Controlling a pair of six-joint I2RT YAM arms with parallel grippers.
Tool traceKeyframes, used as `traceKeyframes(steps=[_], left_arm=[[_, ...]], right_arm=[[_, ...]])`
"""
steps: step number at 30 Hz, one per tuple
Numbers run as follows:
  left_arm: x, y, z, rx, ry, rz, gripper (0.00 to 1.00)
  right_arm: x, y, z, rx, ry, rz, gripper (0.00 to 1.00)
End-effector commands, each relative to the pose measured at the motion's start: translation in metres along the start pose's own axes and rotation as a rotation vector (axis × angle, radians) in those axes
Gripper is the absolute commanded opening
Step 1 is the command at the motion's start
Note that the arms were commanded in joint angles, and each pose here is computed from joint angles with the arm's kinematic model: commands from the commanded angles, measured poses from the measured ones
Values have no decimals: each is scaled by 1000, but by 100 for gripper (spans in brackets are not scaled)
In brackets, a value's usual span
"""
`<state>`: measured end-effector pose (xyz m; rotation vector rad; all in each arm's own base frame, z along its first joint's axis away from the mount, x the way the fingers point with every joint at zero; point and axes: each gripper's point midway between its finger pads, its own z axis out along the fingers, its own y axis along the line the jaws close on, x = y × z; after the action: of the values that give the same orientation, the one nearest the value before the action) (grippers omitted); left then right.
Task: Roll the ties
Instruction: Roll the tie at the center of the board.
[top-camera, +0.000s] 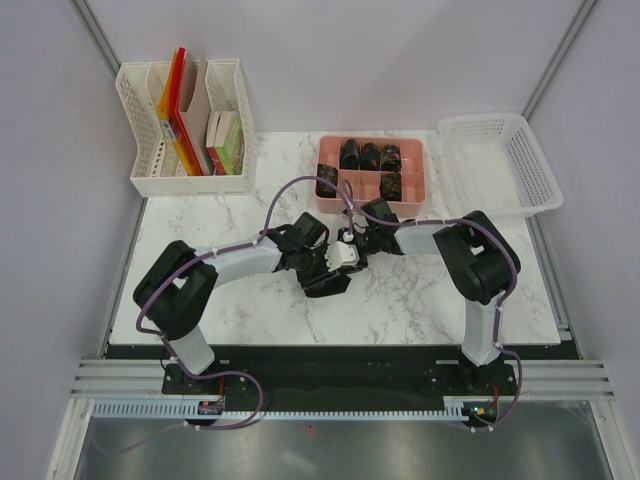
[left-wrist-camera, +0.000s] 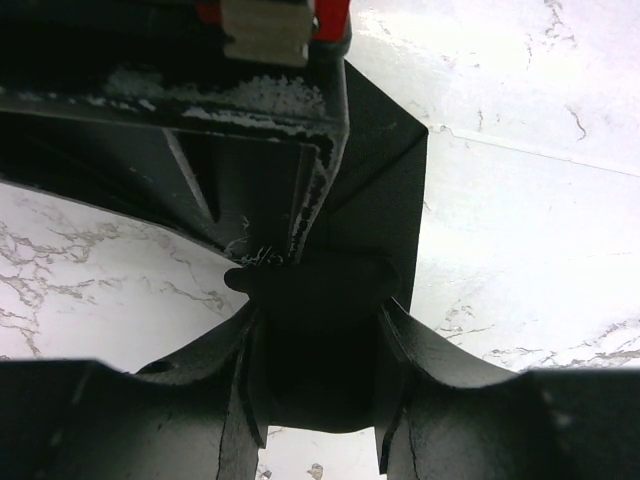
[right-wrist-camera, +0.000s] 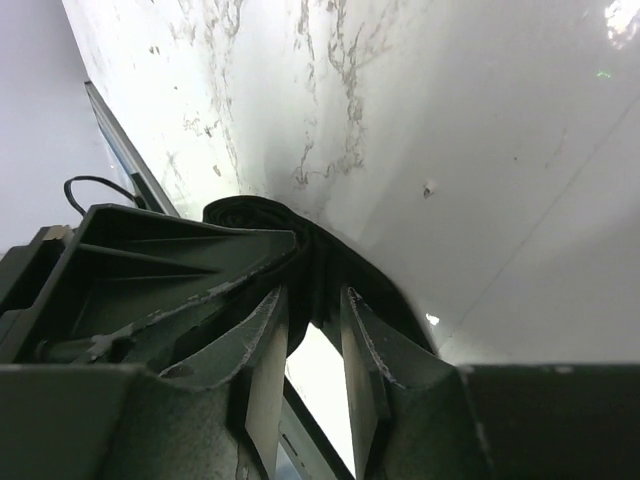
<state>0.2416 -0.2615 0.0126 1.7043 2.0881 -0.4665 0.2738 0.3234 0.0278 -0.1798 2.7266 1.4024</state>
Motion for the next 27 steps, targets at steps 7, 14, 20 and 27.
traceKeyframes(steps=[7,14,20,27], left_arm=[[94,-52,23,158,317,-89,20],[93,-52,23,161,313,-86,20],[95,-53,23,164,318,-88,20],[93,-52,23,165,312,-85,21]], right_arm=[[-6,60,-20,-211,-70,-45,37],[2,64,-27,-238,-61,-29,38],[3,68,-31,-257,-61,-25,39],[16,50,-14,-201,-41,-30,41]])
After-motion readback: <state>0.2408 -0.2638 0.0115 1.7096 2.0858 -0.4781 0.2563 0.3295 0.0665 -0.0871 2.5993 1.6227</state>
